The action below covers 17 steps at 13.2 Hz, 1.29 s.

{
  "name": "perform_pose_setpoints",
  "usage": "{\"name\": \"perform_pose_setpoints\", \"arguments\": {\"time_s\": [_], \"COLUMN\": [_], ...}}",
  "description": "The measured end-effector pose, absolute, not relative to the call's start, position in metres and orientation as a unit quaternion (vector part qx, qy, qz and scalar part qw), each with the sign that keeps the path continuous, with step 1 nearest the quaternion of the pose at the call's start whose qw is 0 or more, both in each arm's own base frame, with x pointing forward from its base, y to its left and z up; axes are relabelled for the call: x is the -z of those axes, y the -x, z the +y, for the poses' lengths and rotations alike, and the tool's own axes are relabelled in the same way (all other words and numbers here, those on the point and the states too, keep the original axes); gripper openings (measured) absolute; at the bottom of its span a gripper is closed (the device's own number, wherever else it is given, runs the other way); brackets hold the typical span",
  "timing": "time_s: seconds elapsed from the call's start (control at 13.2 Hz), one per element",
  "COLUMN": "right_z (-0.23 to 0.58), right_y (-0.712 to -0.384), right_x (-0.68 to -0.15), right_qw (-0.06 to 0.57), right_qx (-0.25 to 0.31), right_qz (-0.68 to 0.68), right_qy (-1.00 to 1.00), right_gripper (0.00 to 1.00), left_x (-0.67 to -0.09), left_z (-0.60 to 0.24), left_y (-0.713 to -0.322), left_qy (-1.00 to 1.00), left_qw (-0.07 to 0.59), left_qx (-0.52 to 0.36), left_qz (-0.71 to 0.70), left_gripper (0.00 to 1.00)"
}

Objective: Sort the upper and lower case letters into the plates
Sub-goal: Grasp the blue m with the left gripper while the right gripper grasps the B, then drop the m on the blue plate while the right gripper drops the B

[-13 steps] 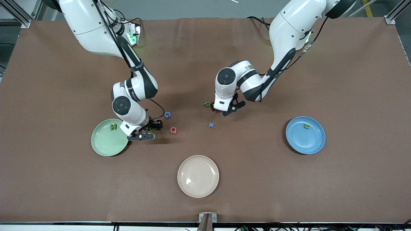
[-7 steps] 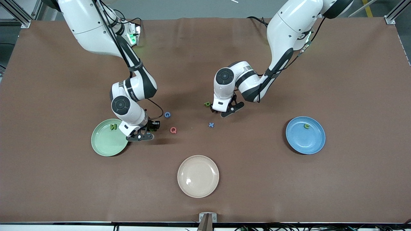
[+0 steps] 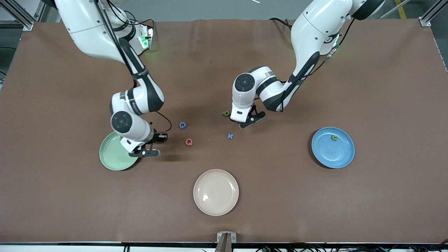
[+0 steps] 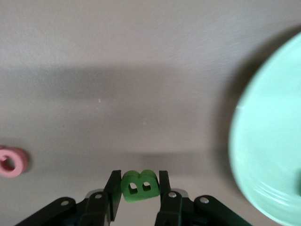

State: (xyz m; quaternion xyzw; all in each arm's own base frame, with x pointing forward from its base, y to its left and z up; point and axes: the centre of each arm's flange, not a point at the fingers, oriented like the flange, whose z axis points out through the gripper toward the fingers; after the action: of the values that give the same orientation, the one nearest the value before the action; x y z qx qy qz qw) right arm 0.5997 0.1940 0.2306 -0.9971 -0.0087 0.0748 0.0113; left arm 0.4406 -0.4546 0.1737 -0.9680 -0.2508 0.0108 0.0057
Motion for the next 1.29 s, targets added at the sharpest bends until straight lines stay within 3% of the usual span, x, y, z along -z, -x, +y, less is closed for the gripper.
{"name": "perform_pose_setpoints", "arguments": {"time_s": [0.23,0.53,0.91,1.29], "right_z": [0.150,0.076,0.076,0.066], "right_y": [-0.626,-0.635,-0.622,-0.613], "right_x": [-0.273,-0.253,-0.216,-0.190], "right_qw": [0.022,0.031,0.029,0.025], "right_qx": [-0.081,-0.073,-0.058,-0.061], "right_qz": [-0.053,-0.081,-0.082,-0.074], "right_qy": [0.995,0.994,0.995,0.995], "right_gripper": [0.37,0.37,0.37,0.37], "left_x": [-0.177,-0.244,-0.311,-0.291], "left_z": [-0.451,-0.403,-0.285,-0.128], "left_y": [-0.449,-0.514,-0.575,-0.616], "left_qy": [0.972,0.979,0.987,0.990], "left_qw": [0.006,-0.011,0.017,0.033], "left_qx": [0.006,0.033,0.023,-0.011], "left_qz": [-0.233,-0.200,-0.160,-0.134], "left_gripper": [0.41,0.41,0.41,0.41]}}
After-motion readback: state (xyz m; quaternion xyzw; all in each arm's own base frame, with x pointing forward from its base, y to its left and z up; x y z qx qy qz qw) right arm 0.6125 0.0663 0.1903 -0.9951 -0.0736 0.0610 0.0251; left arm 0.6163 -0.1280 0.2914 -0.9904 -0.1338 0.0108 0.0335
